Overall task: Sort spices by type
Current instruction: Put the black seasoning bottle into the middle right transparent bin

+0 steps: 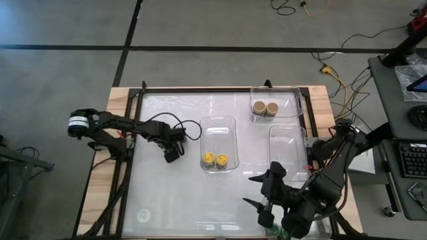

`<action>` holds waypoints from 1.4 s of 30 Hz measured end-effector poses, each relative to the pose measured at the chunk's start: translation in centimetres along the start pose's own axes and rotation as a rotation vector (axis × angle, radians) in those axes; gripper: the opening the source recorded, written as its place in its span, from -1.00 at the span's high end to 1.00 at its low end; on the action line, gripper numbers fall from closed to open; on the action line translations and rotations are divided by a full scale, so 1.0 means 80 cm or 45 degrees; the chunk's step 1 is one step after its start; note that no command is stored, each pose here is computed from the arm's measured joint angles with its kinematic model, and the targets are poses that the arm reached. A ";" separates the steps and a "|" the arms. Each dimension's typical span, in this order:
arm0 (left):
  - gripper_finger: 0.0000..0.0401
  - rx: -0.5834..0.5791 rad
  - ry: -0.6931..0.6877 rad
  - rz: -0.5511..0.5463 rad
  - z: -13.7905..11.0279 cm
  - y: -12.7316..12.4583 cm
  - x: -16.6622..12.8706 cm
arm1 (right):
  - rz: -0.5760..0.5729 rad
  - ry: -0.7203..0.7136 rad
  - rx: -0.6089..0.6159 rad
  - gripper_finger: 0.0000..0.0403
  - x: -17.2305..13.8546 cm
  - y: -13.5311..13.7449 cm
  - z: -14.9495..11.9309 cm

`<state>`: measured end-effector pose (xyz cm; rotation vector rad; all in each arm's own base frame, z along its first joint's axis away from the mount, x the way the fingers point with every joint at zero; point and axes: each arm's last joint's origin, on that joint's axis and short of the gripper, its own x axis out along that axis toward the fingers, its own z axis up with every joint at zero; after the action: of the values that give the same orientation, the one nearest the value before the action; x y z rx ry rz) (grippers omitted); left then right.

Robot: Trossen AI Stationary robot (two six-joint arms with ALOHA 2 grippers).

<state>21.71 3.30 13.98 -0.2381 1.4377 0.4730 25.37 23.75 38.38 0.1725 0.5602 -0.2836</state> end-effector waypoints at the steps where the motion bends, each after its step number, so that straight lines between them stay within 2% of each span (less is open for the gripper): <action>1: 0.08 -0.007 0.006 -0.015 0.000 0.000 0.000 | -0.001 0.000 -0.025 -0.52 0.000 0.000 0.000; 5: 0.08 -0.090 0.064 -0.136 0.006 -0.003 -0.009 | -0.004 -0.001 -0.091 -0.50 0.001 -0.001 0.001; 8: 0.08 -0.145 0.206 -0.263 0.009 -0.006 -0.027 | -0.006 0.000 -0.137 -0.50 0.002 -0.001 0.001; 13: 0.08 -0.331 0.448 -0.461 0.019 -0.009 -0.074 | -0.011 0.001 -0.218 -0.54 0.003 -0.002 0.002; 16: 0.08 -0.361 0.578 -0.579 0.024 -0.012 -0.111 | -0.012 0.002 -0.256 -0.54 0.003 -0.002 0.002; 22: 0.08 -0.439 0.811 -0.605 0.017 -0.018 -0.156 | -0.010 0.012 -0.332 -0.48 0.003 -0.001 -0.003; 27: 0.08 -0.497 1.011 -0.710 0.002 -0.042 -0.159 | 0.029 0.048 -0.376 -0.44 -0.001 0.005 -0.018; 34: 0.08 -0.583 1.242 -0.750 -0.029 -0.084 -0.130 | 0.055 0.078 -0.462 -0.45 -0.008 0.015 -0.049; 42: 0.08 -0.798 1.240 -0.743 -0.024 -0.109 -0.109 | 0.052 0.083 -0.521 -0.45 -0.008 0.017 -0.063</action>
<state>23.38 -6.75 21.25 -1.5087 1.9944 0.3069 22.78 26.35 34.65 -0.2027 0.6667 -0.1191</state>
